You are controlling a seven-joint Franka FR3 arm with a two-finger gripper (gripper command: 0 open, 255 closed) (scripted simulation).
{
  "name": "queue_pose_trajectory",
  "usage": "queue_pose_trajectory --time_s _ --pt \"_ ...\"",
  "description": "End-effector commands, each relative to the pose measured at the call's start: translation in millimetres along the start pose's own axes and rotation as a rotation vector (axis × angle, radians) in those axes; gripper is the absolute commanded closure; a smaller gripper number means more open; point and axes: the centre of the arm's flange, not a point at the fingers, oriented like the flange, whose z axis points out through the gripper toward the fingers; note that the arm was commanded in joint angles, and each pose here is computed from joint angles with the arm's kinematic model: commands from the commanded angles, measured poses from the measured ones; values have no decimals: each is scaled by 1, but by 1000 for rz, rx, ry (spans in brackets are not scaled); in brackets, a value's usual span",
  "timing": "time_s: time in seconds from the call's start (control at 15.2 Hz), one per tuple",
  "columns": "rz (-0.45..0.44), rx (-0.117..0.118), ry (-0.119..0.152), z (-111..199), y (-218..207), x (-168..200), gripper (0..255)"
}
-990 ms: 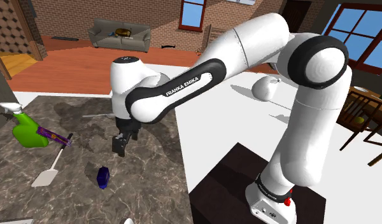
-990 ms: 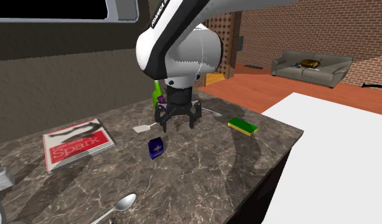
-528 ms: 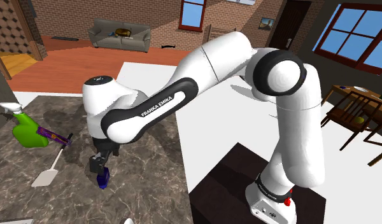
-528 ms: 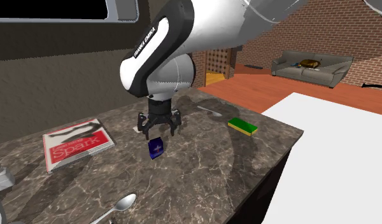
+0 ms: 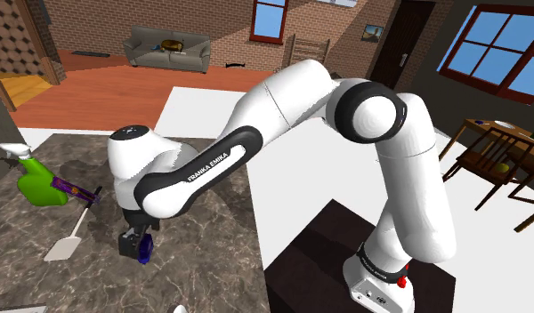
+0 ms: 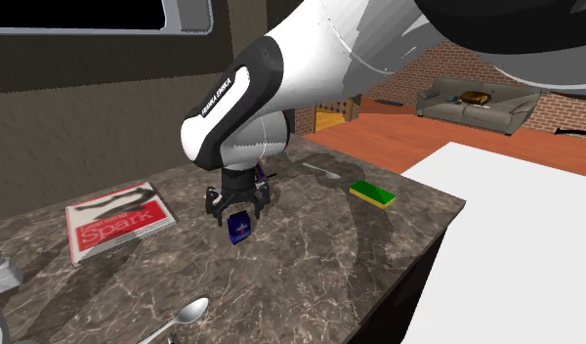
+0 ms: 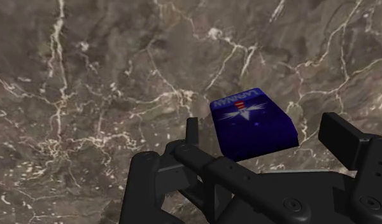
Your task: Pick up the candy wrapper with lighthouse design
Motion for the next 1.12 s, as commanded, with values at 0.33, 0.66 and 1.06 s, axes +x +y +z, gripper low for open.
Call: queue_pose_trajectory --time_s 0.33,0.66,1.06 --pt "0 0 0 15 1 1 255" --pt "0 0 0 16 -1 1 255" --pt "0 0 0 -8 -1 1 255"
